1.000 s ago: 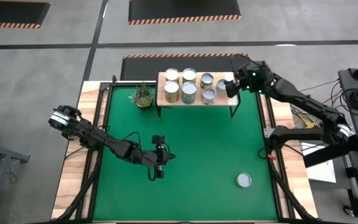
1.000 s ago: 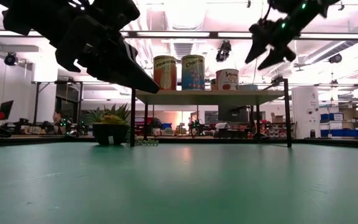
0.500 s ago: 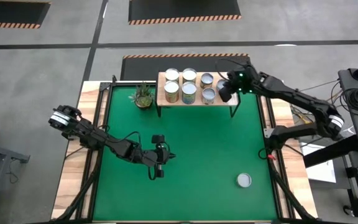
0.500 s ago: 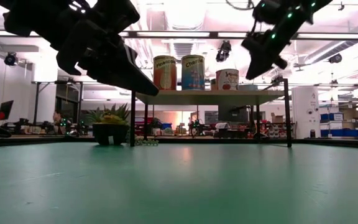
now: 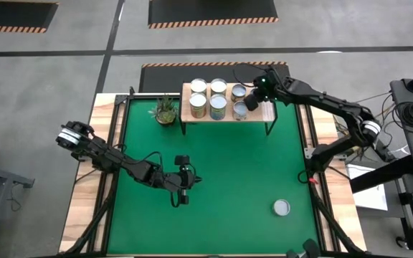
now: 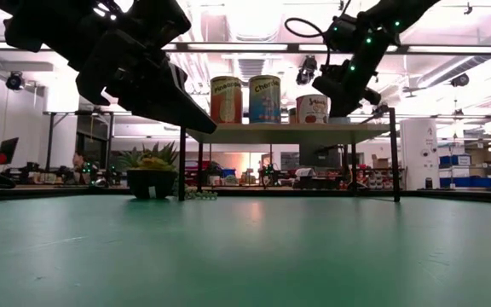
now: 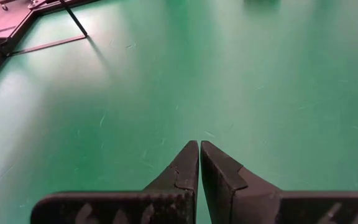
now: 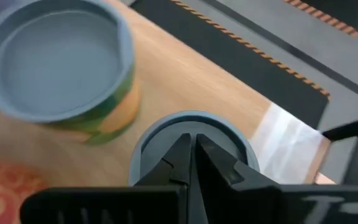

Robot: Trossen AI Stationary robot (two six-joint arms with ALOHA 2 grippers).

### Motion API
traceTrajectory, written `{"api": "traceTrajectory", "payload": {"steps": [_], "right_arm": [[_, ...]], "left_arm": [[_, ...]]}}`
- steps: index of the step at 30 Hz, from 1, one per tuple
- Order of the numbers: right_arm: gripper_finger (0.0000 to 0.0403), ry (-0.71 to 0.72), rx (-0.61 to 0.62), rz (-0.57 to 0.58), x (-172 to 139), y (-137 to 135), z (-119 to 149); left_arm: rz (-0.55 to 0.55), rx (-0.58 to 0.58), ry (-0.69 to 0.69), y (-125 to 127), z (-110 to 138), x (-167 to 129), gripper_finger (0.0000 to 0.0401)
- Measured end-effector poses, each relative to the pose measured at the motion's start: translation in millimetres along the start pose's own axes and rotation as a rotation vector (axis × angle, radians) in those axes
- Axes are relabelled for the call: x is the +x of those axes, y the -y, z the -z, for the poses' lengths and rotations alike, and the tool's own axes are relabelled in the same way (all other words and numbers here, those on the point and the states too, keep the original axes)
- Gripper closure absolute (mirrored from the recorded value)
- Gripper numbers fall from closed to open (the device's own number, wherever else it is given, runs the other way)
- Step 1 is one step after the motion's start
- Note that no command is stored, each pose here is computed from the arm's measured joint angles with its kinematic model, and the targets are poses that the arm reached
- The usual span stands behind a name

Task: Pick and place cans onto a shelf
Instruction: Put the canned tuna on the shelf

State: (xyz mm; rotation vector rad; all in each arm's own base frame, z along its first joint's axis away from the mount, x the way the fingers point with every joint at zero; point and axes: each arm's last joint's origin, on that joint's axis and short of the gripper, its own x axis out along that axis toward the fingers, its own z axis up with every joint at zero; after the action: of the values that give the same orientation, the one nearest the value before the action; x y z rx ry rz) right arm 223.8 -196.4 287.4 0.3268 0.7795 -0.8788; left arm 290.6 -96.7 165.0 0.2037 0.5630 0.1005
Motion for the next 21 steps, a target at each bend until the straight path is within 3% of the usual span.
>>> {"api": "traceTrajectory", "payload": {"steps": [14,21], "right_arm": [[0.039,-0.007,0.059,0.032,-11,2,-7],[0.039,-0.079,0.071,0.037,-12,3,0]], "left_arm": [[-0.001,-0.001,-0.007,0,3,0,0.0401],[-0.001,-0.001,-0.007,-1,3,0,0.0401]]}}
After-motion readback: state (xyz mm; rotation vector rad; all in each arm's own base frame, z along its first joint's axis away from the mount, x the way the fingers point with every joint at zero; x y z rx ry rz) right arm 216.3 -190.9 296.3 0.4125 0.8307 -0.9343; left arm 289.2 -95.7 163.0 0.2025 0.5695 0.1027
